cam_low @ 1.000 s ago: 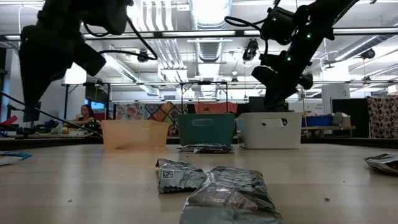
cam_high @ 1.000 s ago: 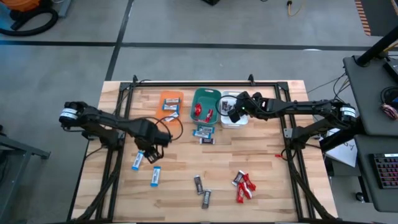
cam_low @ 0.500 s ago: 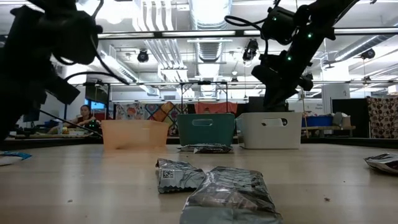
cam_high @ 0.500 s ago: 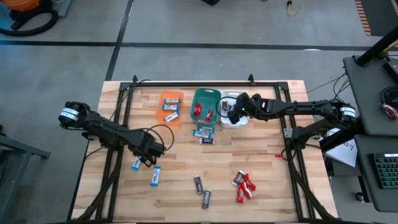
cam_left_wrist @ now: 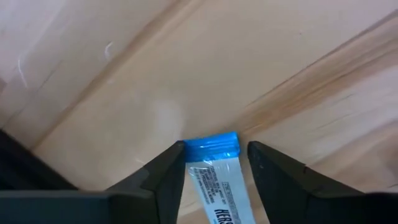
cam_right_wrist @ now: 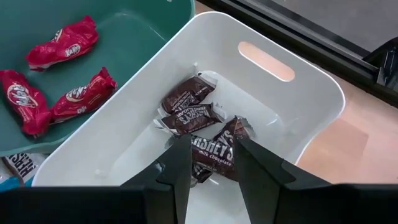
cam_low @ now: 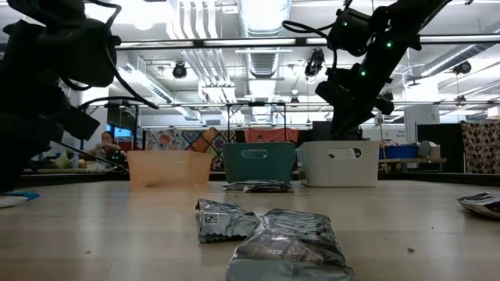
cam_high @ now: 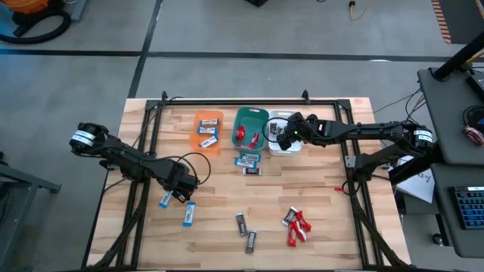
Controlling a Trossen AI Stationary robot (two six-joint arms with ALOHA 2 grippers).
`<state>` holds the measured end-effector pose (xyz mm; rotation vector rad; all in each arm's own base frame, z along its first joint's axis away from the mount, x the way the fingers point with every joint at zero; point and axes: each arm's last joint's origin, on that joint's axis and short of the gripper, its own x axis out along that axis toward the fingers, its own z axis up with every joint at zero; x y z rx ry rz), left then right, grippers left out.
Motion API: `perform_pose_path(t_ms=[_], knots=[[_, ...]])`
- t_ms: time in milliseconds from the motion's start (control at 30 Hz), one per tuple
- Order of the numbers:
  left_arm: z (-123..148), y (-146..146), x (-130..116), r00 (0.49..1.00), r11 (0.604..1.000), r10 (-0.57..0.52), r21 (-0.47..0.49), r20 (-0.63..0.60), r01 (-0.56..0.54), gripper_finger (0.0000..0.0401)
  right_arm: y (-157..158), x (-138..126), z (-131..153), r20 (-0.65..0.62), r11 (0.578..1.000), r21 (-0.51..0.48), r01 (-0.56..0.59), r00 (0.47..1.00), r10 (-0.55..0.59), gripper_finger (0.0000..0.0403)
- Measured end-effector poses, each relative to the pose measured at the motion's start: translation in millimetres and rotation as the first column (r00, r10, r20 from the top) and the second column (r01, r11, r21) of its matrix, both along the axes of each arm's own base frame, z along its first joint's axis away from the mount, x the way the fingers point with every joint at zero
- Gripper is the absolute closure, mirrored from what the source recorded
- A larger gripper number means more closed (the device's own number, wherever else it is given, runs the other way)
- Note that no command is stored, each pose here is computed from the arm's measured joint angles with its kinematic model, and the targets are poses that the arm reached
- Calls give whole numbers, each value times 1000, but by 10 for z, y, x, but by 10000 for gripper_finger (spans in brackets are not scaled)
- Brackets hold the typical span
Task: Organize candy in baskets
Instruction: Put the white chocolate into the orange bin
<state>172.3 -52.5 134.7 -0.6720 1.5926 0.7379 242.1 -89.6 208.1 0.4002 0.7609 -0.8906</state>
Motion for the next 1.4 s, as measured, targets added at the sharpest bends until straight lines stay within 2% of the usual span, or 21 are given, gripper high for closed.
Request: perform_pose_path(t_ms=[200,367,433,600,800,900,1000,1067,1233,1400], knots=[[-5,-20,2,1000,1000,-16,14,12,16,288,0,0,0,0,1000,0,0,1000,0,293],[29,-36,48,999,999,-42,14,33,41,364,0,0,0,0,1000,0,0,1000,0,293],[57,-31,79,997,997,-60,52,50,57,390,0,0,0,-1,1000,0,0,1000,0,293],[181,-57,201,988,992,-106,78,112,98,398,0,0,0,-2,1000,-1,-1,1000,1,293],[400,-87,390,952,968,-226,157,207,196,401,0,-1,0,-4,1000,-3,-5,1000,5,293],[540,-105,490,919,945,-303,207,251,254,401,0,-1,0,-5,1000,-3,-5,1000,5,293],[666,-121,567,873,901,-406,280,269,333,401,0,-1,-1,-6,1000,-4,-7,1000,7,293],[724,-130,602,847,879,-456,293,275,378,401,0,-1,-1,-8,1000,-4,-8,1000,8,293],[773,-192,630,759,797,-591,345,274,496,401,3,-8,-8,-17,1000,-2,-10,1000,10,293],[757,-213,626,716,752,-644,395,269,527,401,8,-25,-42,-28,1000,3,-11,1000,11,293]])
